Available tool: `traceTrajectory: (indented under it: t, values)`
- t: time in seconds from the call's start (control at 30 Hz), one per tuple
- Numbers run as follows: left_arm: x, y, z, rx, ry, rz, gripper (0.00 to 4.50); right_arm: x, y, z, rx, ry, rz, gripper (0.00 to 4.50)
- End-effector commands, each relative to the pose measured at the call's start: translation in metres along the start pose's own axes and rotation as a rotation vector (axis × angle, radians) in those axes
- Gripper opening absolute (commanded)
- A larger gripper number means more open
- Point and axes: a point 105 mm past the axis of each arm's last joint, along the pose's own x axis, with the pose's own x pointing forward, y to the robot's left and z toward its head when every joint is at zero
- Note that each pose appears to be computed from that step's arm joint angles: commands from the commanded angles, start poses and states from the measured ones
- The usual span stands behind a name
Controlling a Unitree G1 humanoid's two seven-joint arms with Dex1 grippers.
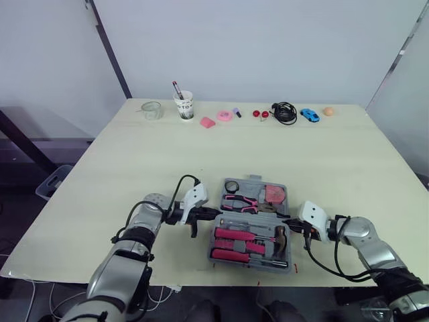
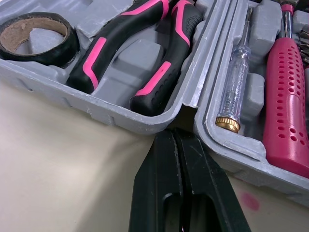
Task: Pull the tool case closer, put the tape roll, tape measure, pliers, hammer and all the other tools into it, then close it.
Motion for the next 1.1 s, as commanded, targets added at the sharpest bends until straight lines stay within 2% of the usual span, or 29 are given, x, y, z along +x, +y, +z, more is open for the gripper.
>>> traceTrajectory:
  t: [0.03,0.53,1.1]
  values:
    - [0.015,-0.014,-0.011,-0.020,0.046,-0.065,0.00,0.001,0.006,0.005,-0.001,-0.033,0.023,0.05]
    - [0.012,-0.040,-0.018,-0.022,0.065,-0.199,0.00,-0.006,0.016,0.003,0.013,-0.037,0.092,0.05]
    - [0.004,-0.051,-0.028,-0.031,0.100,-0.199,0.00,-0.001,0.026,0.004,0.028,-0.041,0.142,0.05]
